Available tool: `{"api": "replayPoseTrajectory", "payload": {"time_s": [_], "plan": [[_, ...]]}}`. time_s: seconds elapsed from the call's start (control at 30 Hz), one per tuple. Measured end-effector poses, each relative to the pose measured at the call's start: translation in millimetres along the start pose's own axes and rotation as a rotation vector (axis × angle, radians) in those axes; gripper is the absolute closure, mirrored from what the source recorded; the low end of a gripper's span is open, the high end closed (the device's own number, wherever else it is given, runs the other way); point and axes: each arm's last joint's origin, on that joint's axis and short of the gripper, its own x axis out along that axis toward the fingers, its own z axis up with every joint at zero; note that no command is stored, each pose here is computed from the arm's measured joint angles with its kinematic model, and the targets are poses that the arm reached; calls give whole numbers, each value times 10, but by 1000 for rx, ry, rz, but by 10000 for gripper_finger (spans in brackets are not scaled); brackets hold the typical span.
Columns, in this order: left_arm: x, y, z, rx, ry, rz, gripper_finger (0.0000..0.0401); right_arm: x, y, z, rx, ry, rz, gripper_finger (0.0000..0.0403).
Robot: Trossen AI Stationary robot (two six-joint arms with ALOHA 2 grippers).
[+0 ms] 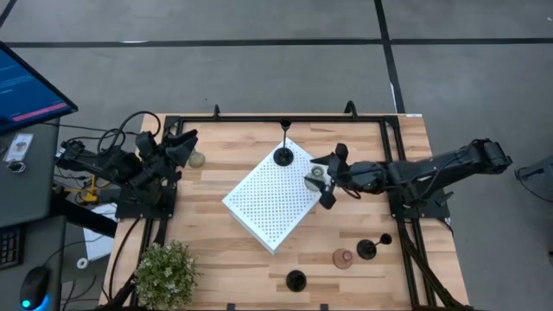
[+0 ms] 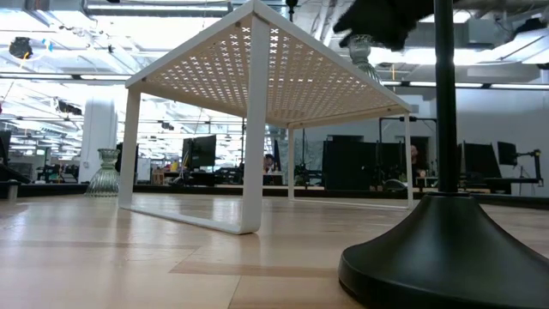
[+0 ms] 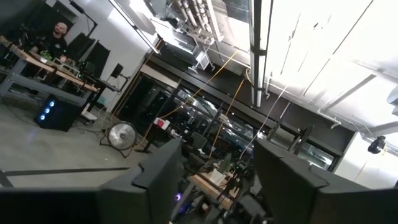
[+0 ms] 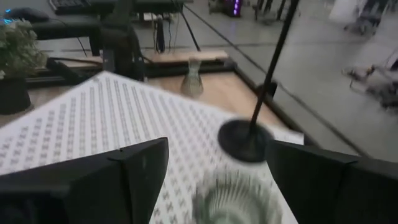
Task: Pick & Place candle stick holders
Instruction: Put the right green glass candle holder on the shelf, then put the right black candle holder on the shelf
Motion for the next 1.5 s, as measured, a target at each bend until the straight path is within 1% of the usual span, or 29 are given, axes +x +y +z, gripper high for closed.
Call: {"api": "replayPoseTrajectory", "payload": {"time_s": [0.13,0.27,0.43,0.57,0.67,0.77,0.97,1.1,1.2,1.5], "plan": [[0,0,0,19,0,0,161,-43,-13,214,-50,-26,0,142],[0,0,0,18,0,0,142,-111,-40,441,-92,-35,-1,142],[6,-5,-14,24,4,1,142,-382,-166,807,-92,-39,2,142],[17,-14,-43,39,14,2,146,-672,-279,969,-49,26,17,142],[18,-15,-46,40,15,1,147,-883,-359,946,21,169,17,142],[18,-15,-47,37,15,1,146,-1057,-399,834,100,346,-4,143],[18,-15,-46,35,15,1,146,-1357,-374,593,207,707,47,143],[18,-15,-46,35,15,1,146,-1530,-336,510,265,865,64,143],[18,-15,-46,35,15,1,148,-1612,-277,498,315,887,109,143],[19,-15,-46,31,15,2,148,-1900,-263,465,448,930,199,143]]}}
